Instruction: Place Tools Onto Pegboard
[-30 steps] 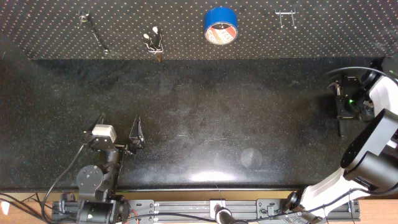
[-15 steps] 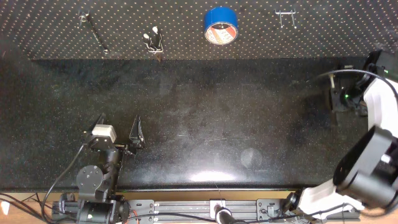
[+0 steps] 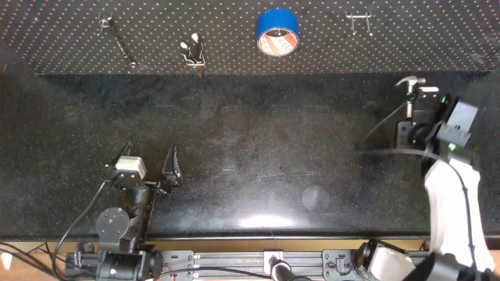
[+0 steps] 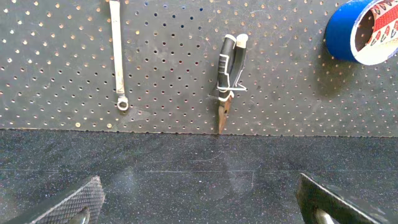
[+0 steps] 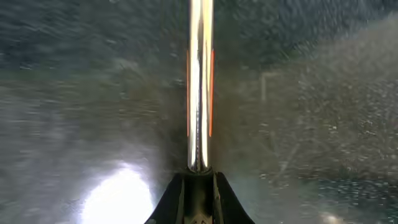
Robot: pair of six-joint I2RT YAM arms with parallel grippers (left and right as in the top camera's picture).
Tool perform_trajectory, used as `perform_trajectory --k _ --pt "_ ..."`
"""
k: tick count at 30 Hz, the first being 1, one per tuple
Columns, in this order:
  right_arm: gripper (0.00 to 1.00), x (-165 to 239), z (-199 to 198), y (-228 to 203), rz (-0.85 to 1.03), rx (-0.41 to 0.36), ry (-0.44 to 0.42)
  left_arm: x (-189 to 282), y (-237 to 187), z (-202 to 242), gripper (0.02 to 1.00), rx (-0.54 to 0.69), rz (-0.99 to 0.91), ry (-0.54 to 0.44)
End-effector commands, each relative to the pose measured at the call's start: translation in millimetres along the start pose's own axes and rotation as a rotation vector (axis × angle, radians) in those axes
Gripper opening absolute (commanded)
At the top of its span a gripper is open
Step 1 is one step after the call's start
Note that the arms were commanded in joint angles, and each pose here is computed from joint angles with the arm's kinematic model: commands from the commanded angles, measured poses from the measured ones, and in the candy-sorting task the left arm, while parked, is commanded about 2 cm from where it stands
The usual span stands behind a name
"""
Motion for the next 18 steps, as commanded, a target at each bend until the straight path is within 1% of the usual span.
perform_trajectory --k 1,6,8,10,11,12,14,18 --pt "0.075 19 15 0 -0.121 -0.057 0.037 1 0 1 0.996 -0.009 -0.003 0.010" --pt "0.075 39 26 16 -0.276 -0.001 0.040 1 0 1 0.996 -0.009 -0.003 0.010" --pt "0.075 50 35 25 -0.352 0.032 0.052 1 0 1 0.996 -0.009 -0.003 0.010" --pt "0.075 59 42 32 -0.410 0.041 0.073 1 0 1 0.996 -0.009 -0.003 0.010" --pt "0.075 65 47 35 -0.443 0.052 0.113 1 0 1 0.996 -0.009 -0.003 0.010" --pt "0.075 73 56 38 -0.486 0.062 0.182 1 0 1 0.993 -0.009 -0.003 0.010" --pt "0.075 85 65 41 -0.529 0.036 0.265 1 0 1 0.993 -0.009 -0.003 0.010" --pt "0.077 102 72 39 -0.580 0.002 0.302 1 0 1 0.996 -0.009 -0.003 0.010"
Point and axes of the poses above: each gripper's point midway between its finger pads, its own x axis back along the fingers, its own z axis along the line the jaws close on, y = z × x, the point moved 9 cm from there along x, back along the fingers, and after that the axes turned 5 degrees about -x, right-handed, at the moved point
